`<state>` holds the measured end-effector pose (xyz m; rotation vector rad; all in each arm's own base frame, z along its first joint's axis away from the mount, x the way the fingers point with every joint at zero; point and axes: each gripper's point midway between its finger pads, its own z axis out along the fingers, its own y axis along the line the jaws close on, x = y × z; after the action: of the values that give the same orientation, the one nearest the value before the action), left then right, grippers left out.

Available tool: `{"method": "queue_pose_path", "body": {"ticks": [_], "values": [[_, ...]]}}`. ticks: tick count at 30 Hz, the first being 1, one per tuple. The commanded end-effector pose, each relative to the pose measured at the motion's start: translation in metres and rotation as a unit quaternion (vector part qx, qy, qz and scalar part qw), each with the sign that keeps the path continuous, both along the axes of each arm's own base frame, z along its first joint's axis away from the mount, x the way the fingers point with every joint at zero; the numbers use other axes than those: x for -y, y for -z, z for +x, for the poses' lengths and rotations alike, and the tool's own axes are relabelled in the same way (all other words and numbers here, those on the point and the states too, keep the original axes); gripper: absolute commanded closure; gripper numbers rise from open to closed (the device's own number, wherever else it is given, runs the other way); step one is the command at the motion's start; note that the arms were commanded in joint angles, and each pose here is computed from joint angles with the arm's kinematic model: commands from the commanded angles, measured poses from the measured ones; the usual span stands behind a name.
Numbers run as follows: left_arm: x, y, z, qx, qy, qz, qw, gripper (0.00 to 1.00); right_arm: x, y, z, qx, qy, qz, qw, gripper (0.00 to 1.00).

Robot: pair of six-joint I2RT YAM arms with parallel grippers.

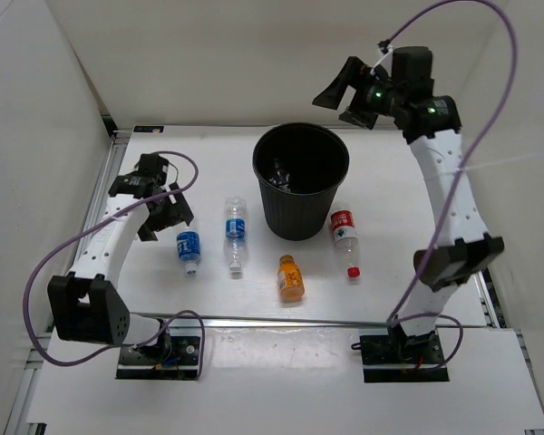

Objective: Put the plastic bottles in the bin

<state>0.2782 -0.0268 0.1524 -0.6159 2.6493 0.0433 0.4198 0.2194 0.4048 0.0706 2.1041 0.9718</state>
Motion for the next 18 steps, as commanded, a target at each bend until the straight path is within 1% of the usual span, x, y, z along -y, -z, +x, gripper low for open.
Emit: {"method": "queue_pose_path", "body": {"ticks": [1, 3, 5, 9, 10, 11, 14, 18], "values": [[0.023, 0.022, 0.006, -0.027, 0.019, -0.078, 0.996, 0.0, 0.01, -0.035, -0.031, 0.056, -0.015, 0.007, 0.998, 0.0], [0.018, 0.029, 0.01, -0.032, 0.013, -0.062, 0.997, 0.0, 0.011, -0.037, -0.044, 0.059, -0.027, 0.008, 0.998, 0.0], [0.019, 0.033, 0.021, -0.022, 0.013, -0.063, 0.998, 0.0, 0.013, -0.032, -0.049, 0.054, -0.028, 0.002, 0.998, 0.0], [0.023, 0.045, 0.034, -0.025, 0.037, -0.06, 0.997, 0.0, 0.016, -0.032, -0.058, 0.046, -0.034, 0.004, 0.998, 0.0], [0.022, 0.048, 0.037, -0.029, 0.035, -0.056, 0.997, 0.0, 0.014, -0.032, -0.059, 0.046, -0.039, 0.006, 0.998, 0.0], [0.023, 0.062, 0.036, -0.054, 0.042, -0.048, 0.997, 0.0, 0.016, -0.034, -0.063, 0.046, -0.039, 0.006, 0.998, 0.0], [0.022, 0.085, 0.037, -0.086, 0.053, -0.041, 0.994, 0.0, 0.018, -0.035, -0.063, 0.046, -0.039, 0.008, 0.998, 0.0], [0.026, 0.099, 0.038, -0.096, 0.056, -0.05, 0.992, 0.0, 0.025, -0.037, -0.065, 0.045, -0.035, 0.01, 0.998, 0.0]]}}
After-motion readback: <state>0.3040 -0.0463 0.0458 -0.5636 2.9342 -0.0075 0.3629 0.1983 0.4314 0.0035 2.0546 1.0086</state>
